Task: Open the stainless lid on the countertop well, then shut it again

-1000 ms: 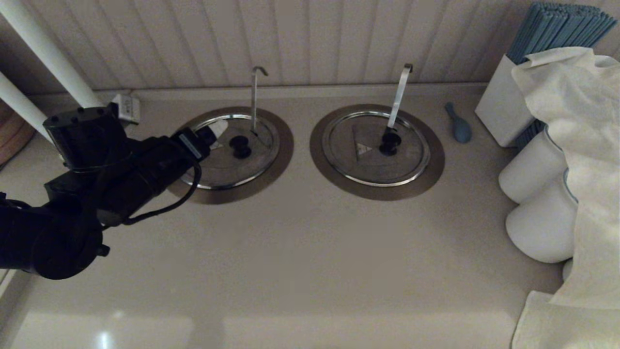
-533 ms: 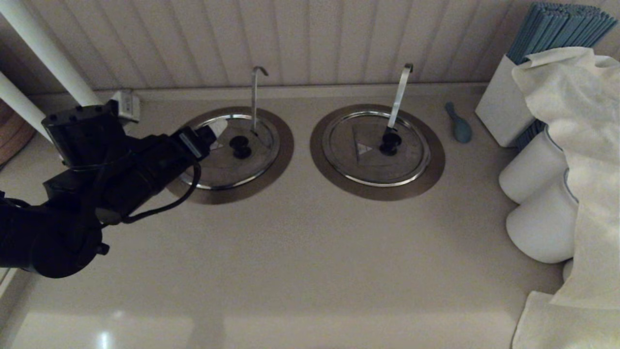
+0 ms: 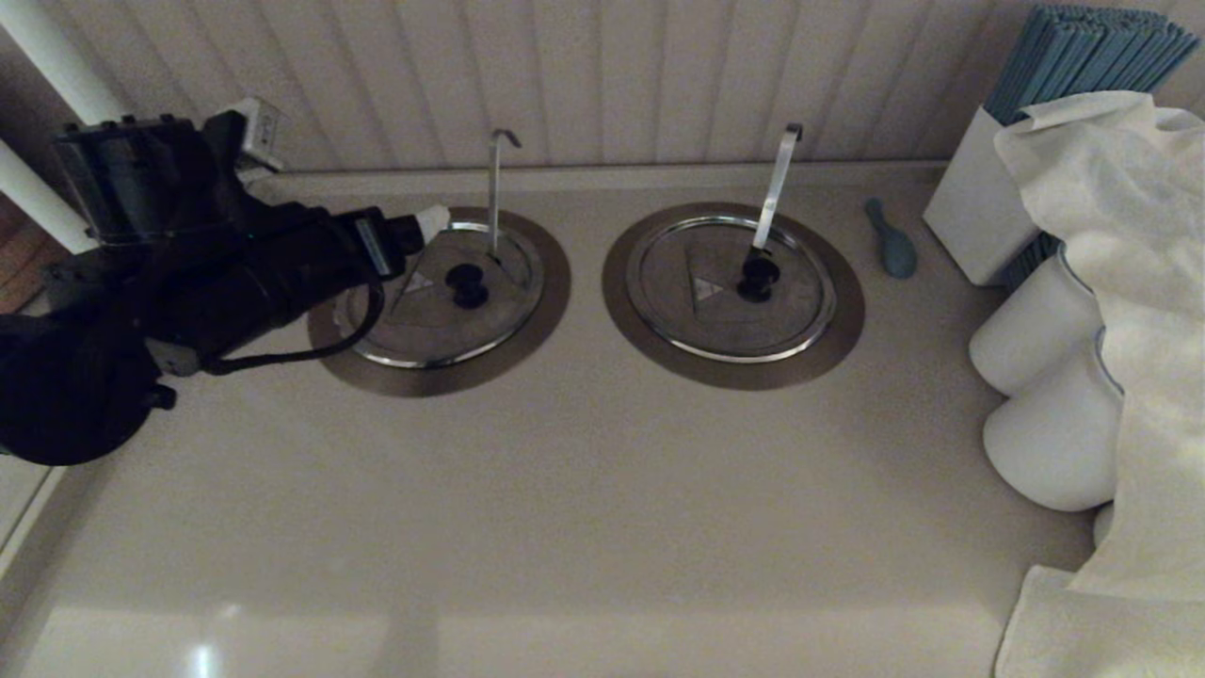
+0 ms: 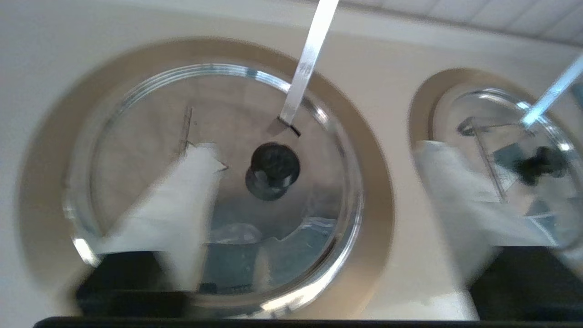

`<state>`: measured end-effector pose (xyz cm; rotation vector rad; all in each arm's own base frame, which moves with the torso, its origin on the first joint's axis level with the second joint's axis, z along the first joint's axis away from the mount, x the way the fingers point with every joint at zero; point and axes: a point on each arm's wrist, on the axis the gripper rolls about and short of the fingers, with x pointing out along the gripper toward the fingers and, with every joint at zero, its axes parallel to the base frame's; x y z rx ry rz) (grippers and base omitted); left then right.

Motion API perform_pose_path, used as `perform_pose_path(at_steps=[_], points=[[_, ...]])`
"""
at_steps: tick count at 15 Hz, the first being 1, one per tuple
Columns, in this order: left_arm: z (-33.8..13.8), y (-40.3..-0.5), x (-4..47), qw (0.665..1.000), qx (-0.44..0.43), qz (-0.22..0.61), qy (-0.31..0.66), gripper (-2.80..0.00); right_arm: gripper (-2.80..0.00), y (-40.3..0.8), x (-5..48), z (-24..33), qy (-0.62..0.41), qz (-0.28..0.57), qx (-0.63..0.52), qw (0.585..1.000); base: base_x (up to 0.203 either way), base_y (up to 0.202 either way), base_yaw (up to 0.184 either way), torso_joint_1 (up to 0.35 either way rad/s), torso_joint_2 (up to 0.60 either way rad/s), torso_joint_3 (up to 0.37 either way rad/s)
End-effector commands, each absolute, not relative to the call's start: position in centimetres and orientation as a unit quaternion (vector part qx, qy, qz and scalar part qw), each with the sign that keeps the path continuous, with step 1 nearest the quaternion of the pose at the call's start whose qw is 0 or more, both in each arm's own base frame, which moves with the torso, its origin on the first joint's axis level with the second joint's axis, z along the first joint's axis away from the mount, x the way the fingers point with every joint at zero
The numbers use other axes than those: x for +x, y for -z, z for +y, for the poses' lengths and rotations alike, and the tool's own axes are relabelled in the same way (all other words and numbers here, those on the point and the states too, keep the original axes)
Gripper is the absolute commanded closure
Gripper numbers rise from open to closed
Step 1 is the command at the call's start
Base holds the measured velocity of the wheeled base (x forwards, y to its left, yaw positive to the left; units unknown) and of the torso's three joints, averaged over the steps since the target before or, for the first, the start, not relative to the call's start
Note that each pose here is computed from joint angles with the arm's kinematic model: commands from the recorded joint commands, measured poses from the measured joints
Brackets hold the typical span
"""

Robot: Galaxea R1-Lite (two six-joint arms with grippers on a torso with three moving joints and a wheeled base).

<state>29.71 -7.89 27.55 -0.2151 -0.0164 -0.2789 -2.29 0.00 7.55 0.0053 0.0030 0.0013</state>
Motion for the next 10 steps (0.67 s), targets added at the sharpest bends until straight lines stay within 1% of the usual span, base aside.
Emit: perform_pose_path(at_steps=[1,3,6,8,10], points=[[-7.1,-30.7,26.7,0.983,-0.109,-0.046,0.143,0.00,0.00,-7.5,-2.3,0.0,-0.001,0.002,0.003,1.000,0.000,0.000,0.000,0.000,0.00,0.000],[-6.0,-33.6,22.5,0.981,-0.107,-0.066,0.145,0.00,0.00,-7.5,-2.3,0.0,-0.001,0.002,0.003,1.000,0.000,0.000,0.000,0.000,0.00,0.000],[-3.7,-36.5,13.8,0.983,-0.088,-0.069,0.143,0.00,0.00,-7.5,-2.3,0.0,-0.001,0.002,0.003,1.000,0.000,0.000,0.000,0.000,0.00,0.000],[-1.9,-36.9,7.4,0.985,-0.075,-0.084,0.133,0.00,0.00,-7.5,-2.3,0.0,-0.001,0.002,0.003,1.000,0.000,0.000,0.000,0.000,0.00,0.000],[-0.2,-35.4,1.1,0.988,-0.044,-0.093,0.112,0.00,0.00,-7.5,-2.3,0.0,-0.001,0.002,0.003,1.000,0.000,0.000,0.000,0.000,0.00,0.000]])
